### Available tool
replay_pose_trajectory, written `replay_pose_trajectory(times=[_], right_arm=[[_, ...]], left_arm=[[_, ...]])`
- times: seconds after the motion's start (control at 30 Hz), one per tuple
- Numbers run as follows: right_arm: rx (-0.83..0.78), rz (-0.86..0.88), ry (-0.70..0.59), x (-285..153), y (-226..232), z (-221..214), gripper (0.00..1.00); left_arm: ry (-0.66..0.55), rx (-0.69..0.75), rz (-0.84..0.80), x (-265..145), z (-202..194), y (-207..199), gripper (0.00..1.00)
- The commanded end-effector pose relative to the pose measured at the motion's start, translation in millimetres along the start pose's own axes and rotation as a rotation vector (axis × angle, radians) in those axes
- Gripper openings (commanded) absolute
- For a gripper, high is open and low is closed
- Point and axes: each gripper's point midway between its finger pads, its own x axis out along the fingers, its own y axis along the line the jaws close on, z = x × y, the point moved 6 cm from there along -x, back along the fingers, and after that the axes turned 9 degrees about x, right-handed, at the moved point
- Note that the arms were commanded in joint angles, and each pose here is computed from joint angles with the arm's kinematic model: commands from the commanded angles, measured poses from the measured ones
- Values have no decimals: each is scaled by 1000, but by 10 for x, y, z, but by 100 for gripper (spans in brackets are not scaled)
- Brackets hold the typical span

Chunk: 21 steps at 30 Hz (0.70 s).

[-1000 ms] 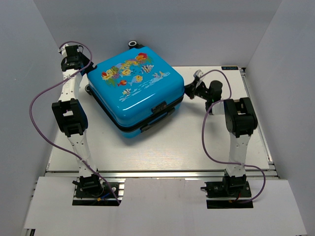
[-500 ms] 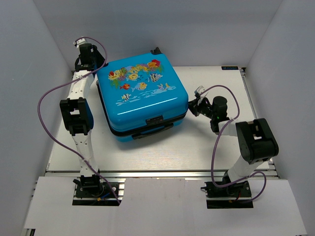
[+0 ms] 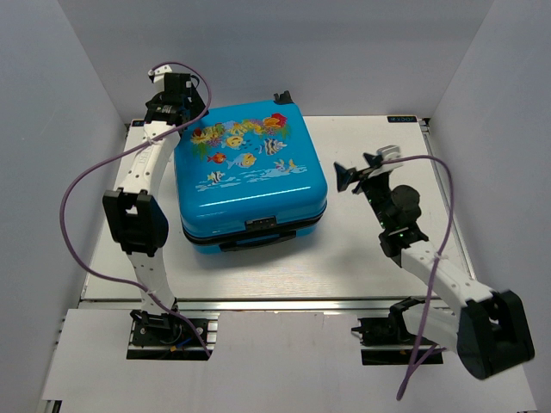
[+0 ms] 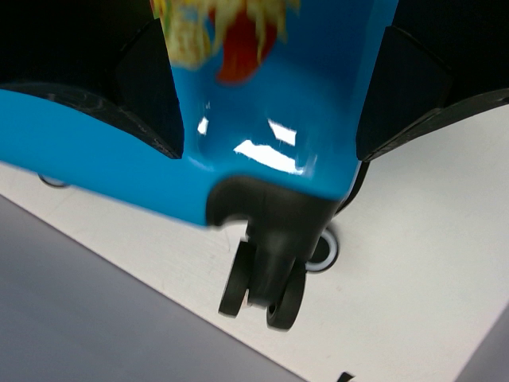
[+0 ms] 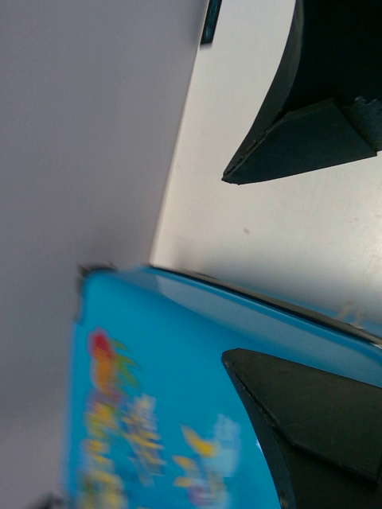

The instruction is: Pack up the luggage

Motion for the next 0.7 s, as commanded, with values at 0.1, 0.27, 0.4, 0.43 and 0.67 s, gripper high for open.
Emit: replay_pose_trajectory(times=[0.1,0.27,0.4,0.43,0.67], right_arm=[[145,-504,-63,-175,-378,733,89],[123,-705,58,-348,-507,915,89],[138,-768,42,-471,-556,887,89],[148,-783,37,-498,-569,863,89],[169,-767,16,-543,-546,875,89]], left_arm=[[-12,-24,103,-1331,447,469,98],[-40,-65,122,-1879,389,782,98],[-44,-86,225,-2176,228,1093,98],[-17,-70,242,-2206,165,1135,98],[38,-63,283,-2170,-58,1203,98]])
